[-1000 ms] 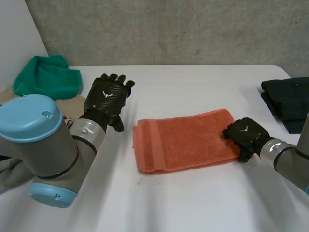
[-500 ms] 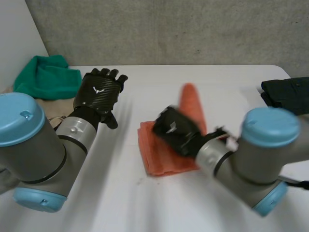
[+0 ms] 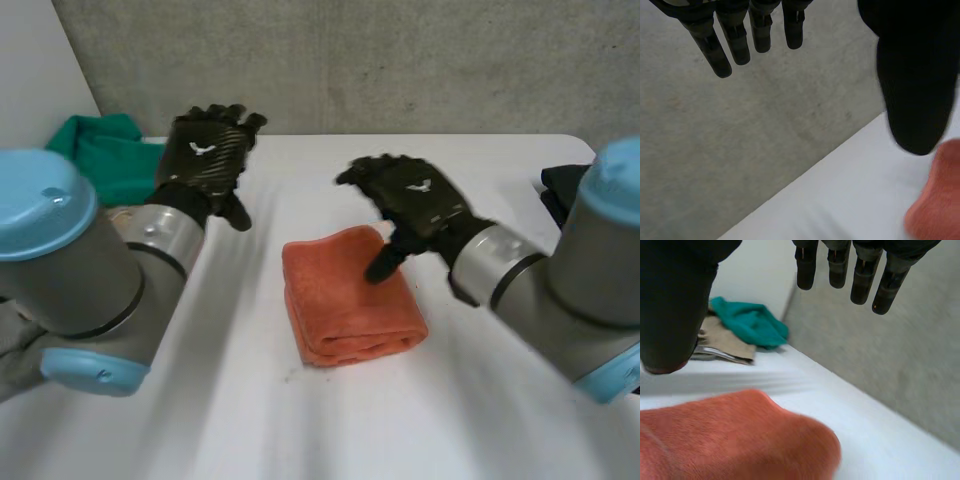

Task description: Fold the laundry.

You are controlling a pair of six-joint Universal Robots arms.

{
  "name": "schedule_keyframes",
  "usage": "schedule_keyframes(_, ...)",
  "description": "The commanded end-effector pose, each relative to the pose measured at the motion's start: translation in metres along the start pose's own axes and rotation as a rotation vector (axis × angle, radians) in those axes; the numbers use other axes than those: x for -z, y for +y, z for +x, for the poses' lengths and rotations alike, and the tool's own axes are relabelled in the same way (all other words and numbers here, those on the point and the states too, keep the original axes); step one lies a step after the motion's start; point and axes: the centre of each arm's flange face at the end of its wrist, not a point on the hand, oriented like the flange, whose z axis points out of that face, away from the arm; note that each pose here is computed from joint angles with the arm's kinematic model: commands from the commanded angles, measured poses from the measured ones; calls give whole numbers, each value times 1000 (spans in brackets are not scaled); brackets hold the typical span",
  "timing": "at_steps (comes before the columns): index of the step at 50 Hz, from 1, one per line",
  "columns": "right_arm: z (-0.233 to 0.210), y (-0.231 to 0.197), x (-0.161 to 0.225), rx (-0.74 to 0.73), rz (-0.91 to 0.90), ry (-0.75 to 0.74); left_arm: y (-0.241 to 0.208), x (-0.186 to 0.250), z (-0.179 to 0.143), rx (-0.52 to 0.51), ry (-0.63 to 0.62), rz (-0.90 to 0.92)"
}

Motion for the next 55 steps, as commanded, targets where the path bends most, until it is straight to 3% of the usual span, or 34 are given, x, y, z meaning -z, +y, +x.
schedule_keyframes(1, 28, 27, -17, -49, -193, 46, 24, -8, 66, 92, 167, -124)
schedule_keyframes(6, 35, 52, -36, -22, -248, 39, 69, -9, 95, 79, 215, -306)
schedule_keyframes(12, 24, 80, -49, 5, -307, -5, 95, -4, 93, 33, 144, -410)
schedule_keyframes(16, 21, 98, -53, 108, -358, -4, 102, 1, 84, -13, 94, -457)
schedule_keyframes(22, 23, 103, -53, 279, -394, 44, 105, 9, 83, -84, 117, -491)
schedule_keyframes(30, 8, 59, -44, 310, -285, 53, 67, 7, 79, -158, 129, -386)
schedule_keyframes(38, -4, 40, -13, 274, -143, 92, -15, -5, 57, -103, 119, -101)
schedule_keyframes(43, -17, 47, 18, 283, -113, 89, -46, -7, 43, -84, 226, 22)
schedule_keyframes(48, -33, 90, 40, 283, -120, 36, -57, 8, 49, -62, 495, 51)
schedule_keyframes(52, -41, 114, 41, 308, -131, -2, -54, 15, 49, -42, 616, 12)
schedule_keyframes(55, -40, 131, 32, 339, -143, -3, -50, 16, 49, -34, 636, -9)
